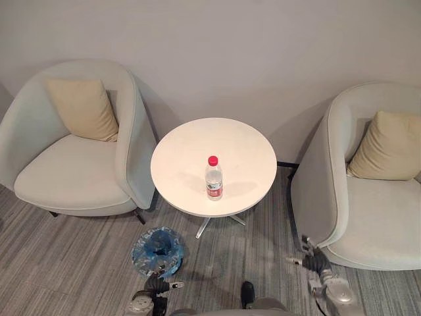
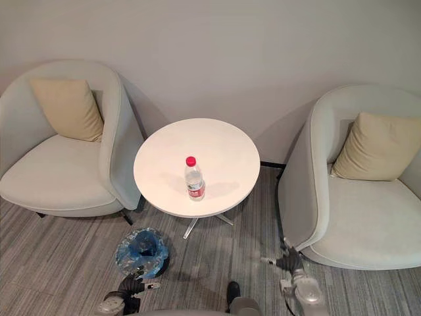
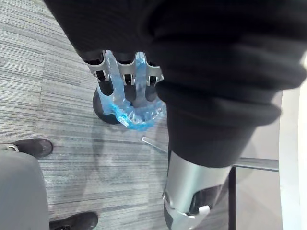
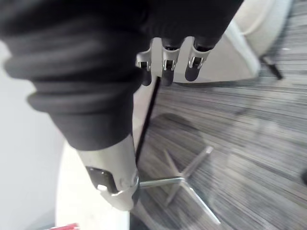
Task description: Gather rubbish on tea table into small bin, then transfer packed bag to large trash can.
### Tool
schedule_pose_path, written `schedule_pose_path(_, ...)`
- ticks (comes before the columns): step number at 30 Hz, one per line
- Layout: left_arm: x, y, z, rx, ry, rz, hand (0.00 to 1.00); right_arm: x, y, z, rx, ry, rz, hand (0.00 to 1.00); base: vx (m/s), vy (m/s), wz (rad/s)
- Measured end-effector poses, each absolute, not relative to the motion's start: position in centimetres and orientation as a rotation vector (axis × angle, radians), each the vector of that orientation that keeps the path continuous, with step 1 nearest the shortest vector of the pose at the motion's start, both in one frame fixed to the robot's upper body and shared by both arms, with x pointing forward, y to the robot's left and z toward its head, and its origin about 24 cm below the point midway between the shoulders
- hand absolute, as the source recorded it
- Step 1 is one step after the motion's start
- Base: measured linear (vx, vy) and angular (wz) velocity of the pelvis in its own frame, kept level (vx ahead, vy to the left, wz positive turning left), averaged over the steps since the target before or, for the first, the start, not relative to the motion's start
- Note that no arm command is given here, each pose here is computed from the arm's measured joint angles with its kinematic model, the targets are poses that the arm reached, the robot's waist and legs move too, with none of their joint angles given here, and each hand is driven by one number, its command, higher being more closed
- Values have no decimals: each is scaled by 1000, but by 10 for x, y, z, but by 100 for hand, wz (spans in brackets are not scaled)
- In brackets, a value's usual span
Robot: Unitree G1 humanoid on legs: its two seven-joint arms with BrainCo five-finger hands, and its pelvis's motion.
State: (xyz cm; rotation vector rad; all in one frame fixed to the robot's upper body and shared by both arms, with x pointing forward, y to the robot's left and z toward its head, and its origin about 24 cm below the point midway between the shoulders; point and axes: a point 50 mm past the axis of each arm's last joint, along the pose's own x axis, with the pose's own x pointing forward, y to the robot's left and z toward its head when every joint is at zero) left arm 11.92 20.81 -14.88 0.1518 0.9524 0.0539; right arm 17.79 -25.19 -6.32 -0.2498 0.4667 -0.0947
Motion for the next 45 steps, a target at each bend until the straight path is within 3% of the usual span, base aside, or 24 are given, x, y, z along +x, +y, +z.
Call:
schedule_pose_path(5, 117, 207, -149, 154, 949, 48, 0, 209, -257, -29, -311, 288, -74, 0, 59, 26, 5)
schedule_pose_path(14, 111, 203, -149, 162, 951, 23, 0, 251, -231, 4, -335, 121, 31, 0, 34, 3, 13)
schedule_pose_path(29, 118, 198, -147, 158, 915, -1, 0, 299, -188, 32, -345, -4, 143, 0, -81, -30, 18)
schedule_pose_path(37, 129, 196, -144, 145, 886, 0, 0, 315, -191, 37, -318, 2, 101, 0, 1, -28, 11)
schedule_pose_path(45, 150, 189, -134, 124, 802, -11, 0, 345, -190, 77, -306, -98, 61, 0, -23, 0, 14)
